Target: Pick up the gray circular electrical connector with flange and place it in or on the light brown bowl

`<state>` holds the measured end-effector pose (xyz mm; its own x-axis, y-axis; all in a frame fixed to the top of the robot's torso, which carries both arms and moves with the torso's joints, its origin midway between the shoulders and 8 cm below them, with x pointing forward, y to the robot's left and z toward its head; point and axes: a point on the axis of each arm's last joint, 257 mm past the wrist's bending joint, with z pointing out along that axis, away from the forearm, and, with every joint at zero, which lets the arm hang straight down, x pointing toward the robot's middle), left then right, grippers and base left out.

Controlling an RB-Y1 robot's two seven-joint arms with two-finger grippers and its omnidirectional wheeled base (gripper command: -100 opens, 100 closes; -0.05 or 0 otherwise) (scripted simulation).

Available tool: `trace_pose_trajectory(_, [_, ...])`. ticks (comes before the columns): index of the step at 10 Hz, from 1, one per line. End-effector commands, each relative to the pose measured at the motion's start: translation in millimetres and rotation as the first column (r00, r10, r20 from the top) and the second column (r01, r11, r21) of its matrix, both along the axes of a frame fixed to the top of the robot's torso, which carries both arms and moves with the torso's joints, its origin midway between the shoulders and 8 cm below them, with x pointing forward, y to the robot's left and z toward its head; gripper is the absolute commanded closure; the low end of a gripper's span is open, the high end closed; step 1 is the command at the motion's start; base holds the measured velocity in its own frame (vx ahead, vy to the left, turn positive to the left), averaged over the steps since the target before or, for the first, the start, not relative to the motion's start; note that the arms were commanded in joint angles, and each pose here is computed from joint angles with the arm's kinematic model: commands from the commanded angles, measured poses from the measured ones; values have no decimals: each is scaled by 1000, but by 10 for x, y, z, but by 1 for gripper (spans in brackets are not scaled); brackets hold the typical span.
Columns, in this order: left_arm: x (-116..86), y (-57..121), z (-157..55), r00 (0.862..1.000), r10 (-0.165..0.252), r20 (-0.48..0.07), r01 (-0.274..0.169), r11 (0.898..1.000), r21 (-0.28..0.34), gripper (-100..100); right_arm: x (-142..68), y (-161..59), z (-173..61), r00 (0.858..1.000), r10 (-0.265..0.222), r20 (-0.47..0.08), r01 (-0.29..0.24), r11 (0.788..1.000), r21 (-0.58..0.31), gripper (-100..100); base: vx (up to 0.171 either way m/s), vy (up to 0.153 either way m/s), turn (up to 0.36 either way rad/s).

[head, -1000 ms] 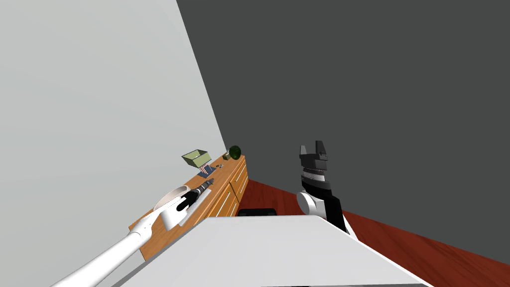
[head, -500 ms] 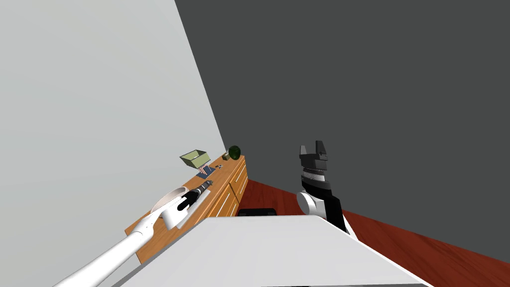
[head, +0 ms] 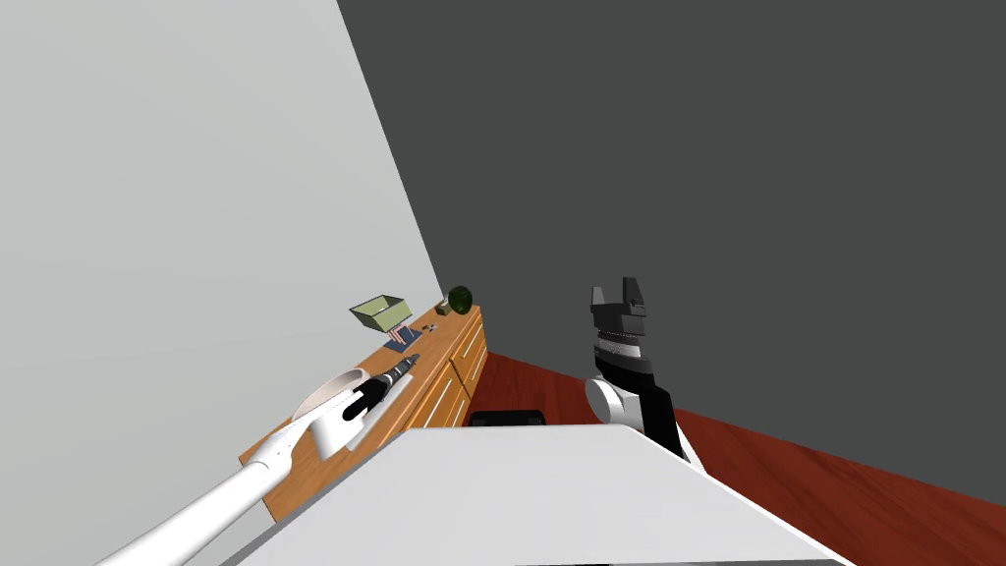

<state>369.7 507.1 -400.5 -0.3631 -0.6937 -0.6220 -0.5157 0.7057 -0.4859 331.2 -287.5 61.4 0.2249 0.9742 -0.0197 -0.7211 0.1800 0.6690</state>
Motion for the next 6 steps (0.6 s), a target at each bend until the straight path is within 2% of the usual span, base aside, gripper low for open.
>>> trace_pose_trajectory(1, [-64,-4,47,999,-33,-9,33,999,6,-100,0,0,0,1000,0,0,0,1000,0,0,-104,-20,-138])
trace_pose_trajectory(3, [-109,-10,94,998,-61,-17,62,998,12,-100,0,0,0,1000,0,0,0,1000,0,0,-94,-33,-111])
trace_pose_trajectory(6, [-187,-33,164,993,-109,-32,110,994,17,-100,0,0,0,1000,0,0,0,1000,0,0,-56,-32,-114])
